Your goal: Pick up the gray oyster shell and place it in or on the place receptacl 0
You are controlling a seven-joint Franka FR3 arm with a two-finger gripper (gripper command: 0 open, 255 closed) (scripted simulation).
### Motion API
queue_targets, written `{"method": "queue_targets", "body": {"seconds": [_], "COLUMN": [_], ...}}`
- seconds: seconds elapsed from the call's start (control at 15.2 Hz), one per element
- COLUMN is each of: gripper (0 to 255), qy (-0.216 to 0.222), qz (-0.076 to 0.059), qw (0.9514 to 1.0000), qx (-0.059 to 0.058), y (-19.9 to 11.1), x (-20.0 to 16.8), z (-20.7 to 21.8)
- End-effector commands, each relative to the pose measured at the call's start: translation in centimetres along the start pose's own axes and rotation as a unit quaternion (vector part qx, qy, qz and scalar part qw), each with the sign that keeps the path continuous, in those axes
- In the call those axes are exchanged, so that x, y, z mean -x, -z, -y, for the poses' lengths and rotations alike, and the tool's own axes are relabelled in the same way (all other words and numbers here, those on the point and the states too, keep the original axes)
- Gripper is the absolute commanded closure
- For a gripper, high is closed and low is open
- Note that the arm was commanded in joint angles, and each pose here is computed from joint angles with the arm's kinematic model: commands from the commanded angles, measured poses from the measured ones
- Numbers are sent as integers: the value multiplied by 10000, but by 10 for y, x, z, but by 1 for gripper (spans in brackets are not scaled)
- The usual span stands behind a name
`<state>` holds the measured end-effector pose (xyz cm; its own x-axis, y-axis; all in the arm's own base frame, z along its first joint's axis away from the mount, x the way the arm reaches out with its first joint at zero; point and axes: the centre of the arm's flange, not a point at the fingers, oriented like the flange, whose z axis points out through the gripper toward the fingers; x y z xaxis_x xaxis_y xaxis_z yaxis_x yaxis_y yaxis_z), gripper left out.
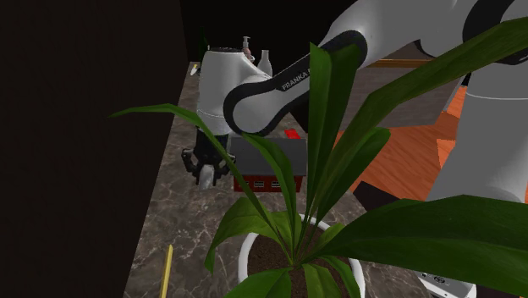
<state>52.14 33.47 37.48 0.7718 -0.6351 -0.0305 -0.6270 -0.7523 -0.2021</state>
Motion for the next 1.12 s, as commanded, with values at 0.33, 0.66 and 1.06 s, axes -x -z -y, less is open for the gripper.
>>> {"method": "queue_targets", "body": {"seconds": [0.33, 0.66, 1.06], "gripper": [255, 255, 255], "qy": [-1, -1, -1], "qz": [1, 1, 1], "qw": [10000, 10000, 10000], "qx": [0, 0, 0], "y": [37, 63, 78], "x": [0, 1, -44], "z": [8, 13, -12]}}
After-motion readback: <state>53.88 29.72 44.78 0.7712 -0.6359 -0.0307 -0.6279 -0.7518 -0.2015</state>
